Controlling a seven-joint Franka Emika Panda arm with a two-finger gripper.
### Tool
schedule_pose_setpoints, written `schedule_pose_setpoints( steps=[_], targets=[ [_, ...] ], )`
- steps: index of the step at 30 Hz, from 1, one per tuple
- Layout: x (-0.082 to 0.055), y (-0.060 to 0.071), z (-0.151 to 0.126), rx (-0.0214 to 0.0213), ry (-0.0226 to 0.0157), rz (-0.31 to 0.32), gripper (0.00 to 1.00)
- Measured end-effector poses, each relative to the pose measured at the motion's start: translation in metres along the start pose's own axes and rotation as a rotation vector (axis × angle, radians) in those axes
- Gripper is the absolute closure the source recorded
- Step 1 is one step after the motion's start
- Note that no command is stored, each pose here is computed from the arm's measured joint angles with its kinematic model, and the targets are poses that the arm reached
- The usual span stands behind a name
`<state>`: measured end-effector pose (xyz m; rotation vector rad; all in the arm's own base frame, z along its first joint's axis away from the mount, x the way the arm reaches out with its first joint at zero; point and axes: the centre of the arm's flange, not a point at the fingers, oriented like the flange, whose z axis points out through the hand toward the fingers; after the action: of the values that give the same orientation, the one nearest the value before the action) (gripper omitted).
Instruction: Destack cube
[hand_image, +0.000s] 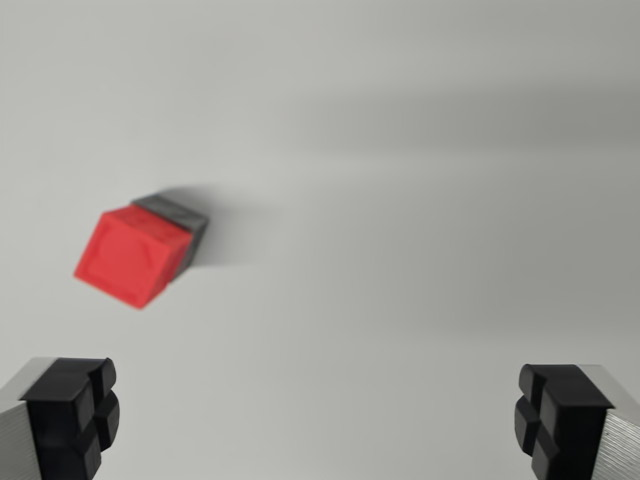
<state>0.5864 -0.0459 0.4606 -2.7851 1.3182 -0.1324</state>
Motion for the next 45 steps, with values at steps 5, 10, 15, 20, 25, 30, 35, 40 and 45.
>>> schedule_pose_setpoints(
  steps=[5,10,15,20,25,30,35,40,45],
  targets=[
    [0.000,0.000,0.000,0.0000,0.0000,0.000,0.00],
    [0.000,0.000,0.000,0.0000,0.0000,0.000,0.00],
    [0.000,0.000,0.000,-0.0004,-0.0004,0.002,0.00],
    [-0.002,-0.001,0.003,-0.0031,-0.0032,0.008,0.00],
    [-0.005,-0.003,0.008,-0.0051,-0.0053,0.018,0.00],
    [-0.009,-0.005,0.013,-0.0070,-0.0064,0.032,0.00],
    [-0.016,-0.008,0.022,-0.0113,-0.0090,0.050,0.00],
    [-0.022,-0.012,0.030,-0.0165,-0.0110,0.069,0.00],
    [-0.030,-0.016,0.041,-0.0223,-0.0130,0.093,0.00]
  ],
)
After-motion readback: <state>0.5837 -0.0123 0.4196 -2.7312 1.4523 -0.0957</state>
